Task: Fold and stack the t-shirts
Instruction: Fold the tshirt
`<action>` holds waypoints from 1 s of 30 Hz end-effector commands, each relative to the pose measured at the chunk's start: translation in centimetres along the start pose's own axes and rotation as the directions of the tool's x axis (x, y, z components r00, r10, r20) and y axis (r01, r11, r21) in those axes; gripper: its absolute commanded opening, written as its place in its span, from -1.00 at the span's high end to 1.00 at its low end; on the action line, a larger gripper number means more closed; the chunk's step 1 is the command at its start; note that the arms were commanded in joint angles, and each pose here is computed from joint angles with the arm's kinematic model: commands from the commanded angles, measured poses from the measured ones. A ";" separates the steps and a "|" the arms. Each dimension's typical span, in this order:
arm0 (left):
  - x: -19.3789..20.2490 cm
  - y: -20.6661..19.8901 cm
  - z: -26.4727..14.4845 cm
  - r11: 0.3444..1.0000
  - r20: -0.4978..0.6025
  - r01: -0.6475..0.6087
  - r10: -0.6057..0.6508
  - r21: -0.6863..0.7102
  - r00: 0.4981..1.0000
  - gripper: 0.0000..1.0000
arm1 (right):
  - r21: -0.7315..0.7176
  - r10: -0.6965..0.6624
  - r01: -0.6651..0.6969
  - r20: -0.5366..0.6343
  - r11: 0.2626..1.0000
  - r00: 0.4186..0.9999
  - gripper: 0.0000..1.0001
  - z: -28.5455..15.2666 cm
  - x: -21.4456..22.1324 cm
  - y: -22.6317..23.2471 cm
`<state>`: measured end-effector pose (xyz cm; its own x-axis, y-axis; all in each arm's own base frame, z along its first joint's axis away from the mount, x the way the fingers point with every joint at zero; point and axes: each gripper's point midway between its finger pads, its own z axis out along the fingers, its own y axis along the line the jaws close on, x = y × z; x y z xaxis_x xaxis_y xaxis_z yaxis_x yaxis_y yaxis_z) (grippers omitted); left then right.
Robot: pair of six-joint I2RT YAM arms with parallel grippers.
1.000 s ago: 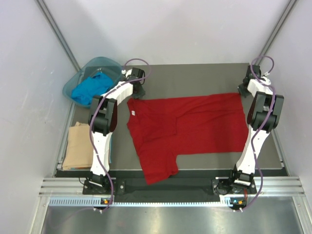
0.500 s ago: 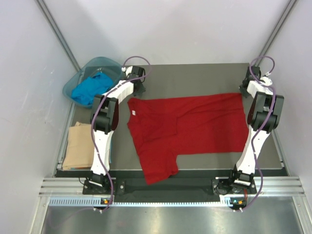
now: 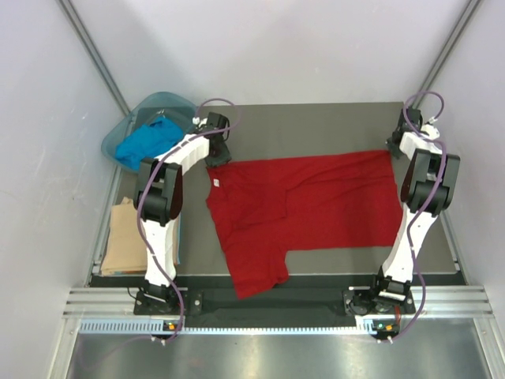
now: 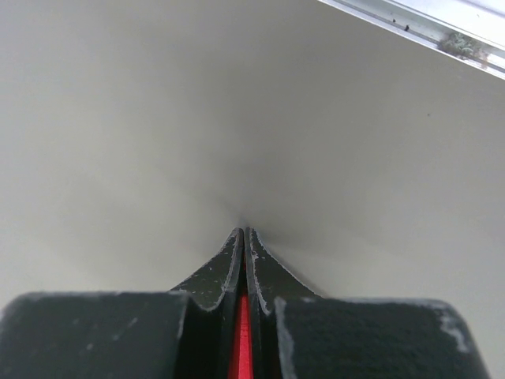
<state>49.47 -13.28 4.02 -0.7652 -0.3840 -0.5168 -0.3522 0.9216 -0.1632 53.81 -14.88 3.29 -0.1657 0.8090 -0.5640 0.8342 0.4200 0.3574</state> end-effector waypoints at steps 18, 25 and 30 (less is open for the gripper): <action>-3.9 0.4 -6.7 0.999 0.120 -0.026 0.022 0.035 0.993 0.03 | -0.019 -0.006 0.008 0.086 1.000 0.996 1.00 -2.1 -3.3 0.3; -3.1 -0.4 -6.8 0.995 0.094 -0.039 0.031 0.093 0.995 -0.02 | -0.025 0.007 -0.004 0.082 1.000 0.997 1.00 -2.1 -3.5 0.3; -1.6 -0.1 -5.0 0.995 0.058 -0.033 0.027 0.090 0.998 -0.02 | -0.024 0.007 -0.005 0.085 1.000 0.996 1.00 -2.1 -3.6 0.2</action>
<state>47.73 -13.05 9.12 -0.7484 -0.3539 -0.5610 -0.2882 0.9353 -0.2056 53.27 -15.27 3.31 -0.1803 0.7982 -0.5748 0.8350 0.4331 0.3395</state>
